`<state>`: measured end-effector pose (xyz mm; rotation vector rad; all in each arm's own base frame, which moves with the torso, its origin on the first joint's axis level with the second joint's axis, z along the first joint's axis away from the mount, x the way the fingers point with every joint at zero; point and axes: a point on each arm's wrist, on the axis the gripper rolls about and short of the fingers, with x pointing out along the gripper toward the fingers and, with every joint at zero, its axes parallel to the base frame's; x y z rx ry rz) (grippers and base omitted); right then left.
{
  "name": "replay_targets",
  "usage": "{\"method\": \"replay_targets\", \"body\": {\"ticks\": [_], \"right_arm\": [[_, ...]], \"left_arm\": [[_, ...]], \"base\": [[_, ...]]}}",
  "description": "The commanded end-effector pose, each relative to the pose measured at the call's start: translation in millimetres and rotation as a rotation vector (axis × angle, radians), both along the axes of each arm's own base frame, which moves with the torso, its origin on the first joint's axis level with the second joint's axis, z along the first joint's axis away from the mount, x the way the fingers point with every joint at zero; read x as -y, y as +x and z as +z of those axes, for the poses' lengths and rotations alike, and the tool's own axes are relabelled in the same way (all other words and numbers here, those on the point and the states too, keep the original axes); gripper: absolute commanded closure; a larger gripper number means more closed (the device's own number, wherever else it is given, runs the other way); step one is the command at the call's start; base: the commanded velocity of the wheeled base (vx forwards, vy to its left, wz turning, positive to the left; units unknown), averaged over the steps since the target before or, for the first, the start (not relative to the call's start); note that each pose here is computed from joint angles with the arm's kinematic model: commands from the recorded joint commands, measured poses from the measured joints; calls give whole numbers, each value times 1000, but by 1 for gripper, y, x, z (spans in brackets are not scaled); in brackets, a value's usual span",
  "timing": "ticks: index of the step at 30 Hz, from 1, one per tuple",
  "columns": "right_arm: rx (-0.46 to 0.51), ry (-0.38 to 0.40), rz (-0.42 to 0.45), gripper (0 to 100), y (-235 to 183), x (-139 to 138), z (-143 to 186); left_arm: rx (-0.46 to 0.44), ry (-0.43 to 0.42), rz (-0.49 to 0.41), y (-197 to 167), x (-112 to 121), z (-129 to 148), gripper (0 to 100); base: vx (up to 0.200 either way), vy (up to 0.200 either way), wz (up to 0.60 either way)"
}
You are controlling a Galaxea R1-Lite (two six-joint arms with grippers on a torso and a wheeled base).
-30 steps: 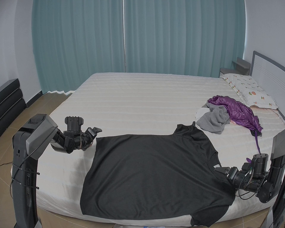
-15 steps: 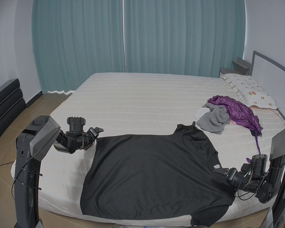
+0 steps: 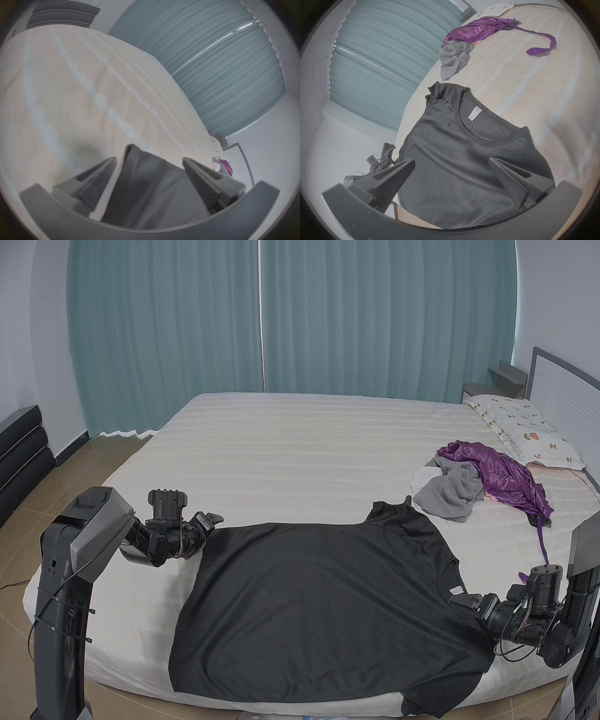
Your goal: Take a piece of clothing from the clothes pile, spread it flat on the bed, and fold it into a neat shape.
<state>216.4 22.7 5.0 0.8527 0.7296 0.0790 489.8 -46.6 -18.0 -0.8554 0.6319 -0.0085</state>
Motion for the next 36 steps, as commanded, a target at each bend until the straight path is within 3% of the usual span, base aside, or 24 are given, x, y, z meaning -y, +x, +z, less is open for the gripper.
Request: {"method": "replay_targets", "body": {"ticks": [1, 26, 36], "right_arm": [[-18, -1, 1, 0, -4, 0, -1], [17, 0, 2, 0, -3, 0, 2], [50, 4, 38, 0, 4, -9, 3]], "left_arm": [[6, 2, 3, 1, 1, 0, 100], [168, 57, 171, 16, -8, 20, 100], [197, 24, 235, 26, -11, 20, 100]], "base": [[0, 0, 0], [0, 0, 0], [0, 0, 0]]}}
